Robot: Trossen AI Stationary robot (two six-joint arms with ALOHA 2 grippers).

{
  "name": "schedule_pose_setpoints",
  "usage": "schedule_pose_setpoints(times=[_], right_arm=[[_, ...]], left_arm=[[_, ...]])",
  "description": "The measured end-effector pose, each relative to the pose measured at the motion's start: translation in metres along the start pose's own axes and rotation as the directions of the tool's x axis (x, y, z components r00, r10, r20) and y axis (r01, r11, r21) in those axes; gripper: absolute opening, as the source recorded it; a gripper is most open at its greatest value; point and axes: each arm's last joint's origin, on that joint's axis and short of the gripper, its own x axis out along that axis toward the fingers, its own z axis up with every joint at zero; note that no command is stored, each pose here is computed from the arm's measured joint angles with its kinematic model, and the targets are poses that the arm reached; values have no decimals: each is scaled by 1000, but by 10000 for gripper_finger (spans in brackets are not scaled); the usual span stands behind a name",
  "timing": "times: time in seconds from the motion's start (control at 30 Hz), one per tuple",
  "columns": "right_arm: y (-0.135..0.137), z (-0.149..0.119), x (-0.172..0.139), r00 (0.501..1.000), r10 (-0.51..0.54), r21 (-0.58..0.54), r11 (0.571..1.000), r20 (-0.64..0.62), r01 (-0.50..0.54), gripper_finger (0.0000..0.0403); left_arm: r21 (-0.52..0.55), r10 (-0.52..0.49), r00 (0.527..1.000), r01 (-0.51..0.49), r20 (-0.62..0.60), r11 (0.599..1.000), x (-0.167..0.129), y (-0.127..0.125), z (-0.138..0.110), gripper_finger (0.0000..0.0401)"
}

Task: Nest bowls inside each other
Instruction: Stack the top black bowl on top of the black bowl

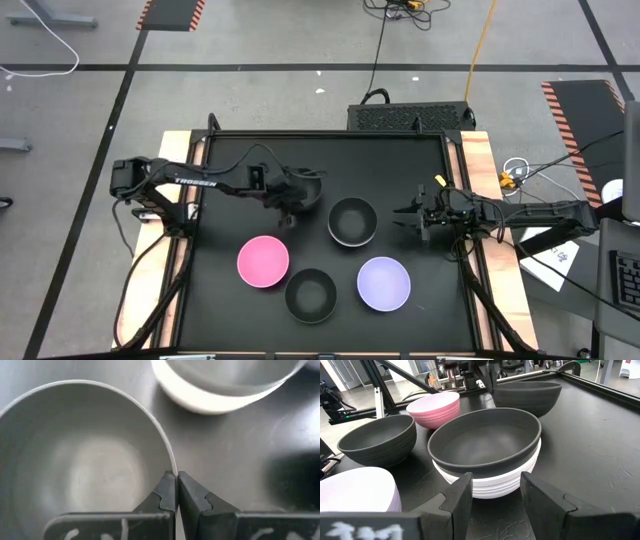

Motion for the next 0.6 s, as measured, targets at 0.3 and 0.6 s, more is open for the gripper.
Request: schedule_pose_setpoints(times=[0.3, 0.6], right_arm=[[0, 0, 0, 1000, 0, 0, 1000, 0, 0, 157], [0, 0, 0, 1000, 0, -1, 1000, 0, 0, 157]], left_arm=[[165, -7, 989, -18, 147, 986, -21, -29, 39, 5], [208, -9, 973, -40, 230, 977, -36, -42, 59, 5]])
